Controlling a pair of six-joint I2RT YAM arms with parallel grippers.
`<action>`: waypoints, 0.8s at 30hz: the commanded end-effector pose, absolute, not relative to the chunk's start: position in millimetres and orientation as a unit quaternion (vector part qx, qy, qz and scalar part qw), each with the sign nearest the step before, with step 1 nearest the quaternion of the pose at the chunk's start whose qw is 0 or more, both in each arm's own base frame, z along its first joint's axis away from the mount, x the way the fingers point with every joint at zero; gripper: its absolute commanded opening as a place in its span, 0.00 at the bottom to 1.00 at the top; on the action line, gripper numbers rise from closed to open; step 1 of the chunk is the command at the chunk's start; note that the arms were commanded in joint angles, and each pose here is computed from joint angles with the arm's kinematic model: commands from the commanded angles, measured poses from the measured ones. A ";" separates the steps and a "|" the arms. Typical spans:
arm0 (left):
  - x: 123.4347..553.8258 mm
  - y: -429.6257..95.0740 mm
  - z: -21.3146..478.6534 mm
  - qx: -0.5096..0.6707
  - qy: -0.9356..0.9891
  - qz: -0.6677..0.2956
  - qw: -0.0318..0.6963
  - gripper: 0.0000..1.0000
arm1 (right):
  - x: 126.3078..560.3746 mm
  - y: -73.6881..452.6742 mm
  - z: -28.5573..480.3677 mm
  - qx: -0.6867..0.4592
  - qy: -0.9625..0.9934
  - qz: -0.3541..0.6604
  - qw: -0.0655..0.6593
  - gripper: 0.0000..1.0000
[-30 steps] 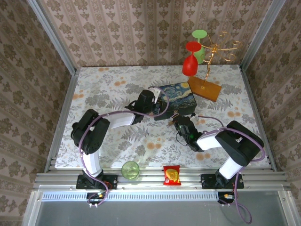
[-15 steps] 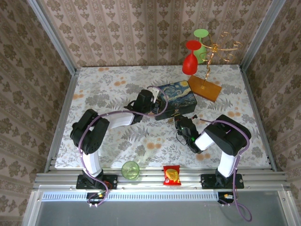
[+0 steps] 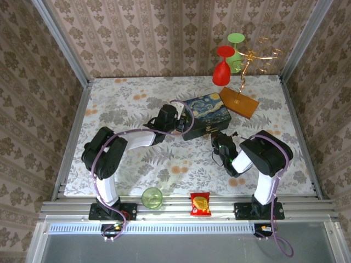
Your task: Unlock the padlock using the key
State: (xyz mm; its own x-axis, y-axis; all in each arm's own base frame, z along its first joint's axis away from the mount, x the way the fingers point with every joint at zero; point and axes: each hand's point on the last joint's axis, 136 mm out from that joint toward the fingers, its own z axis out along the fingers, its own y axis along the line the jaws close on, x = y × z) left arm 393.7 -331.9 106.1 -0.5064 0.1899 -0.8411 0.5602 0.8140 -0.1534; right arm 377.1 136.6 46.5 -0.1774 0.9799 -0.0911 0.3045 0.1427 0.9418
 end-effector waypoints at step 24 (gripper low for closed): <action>357.2 -242.4 5.7 0.190 0.934 -0.087 0.290 0.13 | 369.8 116.0 59.1 0.465 0.649 0.397 0.452 0.00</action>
State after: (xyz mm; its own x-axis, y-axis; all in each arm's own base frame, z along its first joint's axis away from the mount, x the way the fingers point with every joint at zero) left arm 395.1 -288.5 81.5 -0.5829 0.2017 -0.7871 0.4732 0.8718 -0.1270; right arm 364.5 113.9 41.0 -0.1582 0.9776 -0.1390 0.2980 0.1815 0.9372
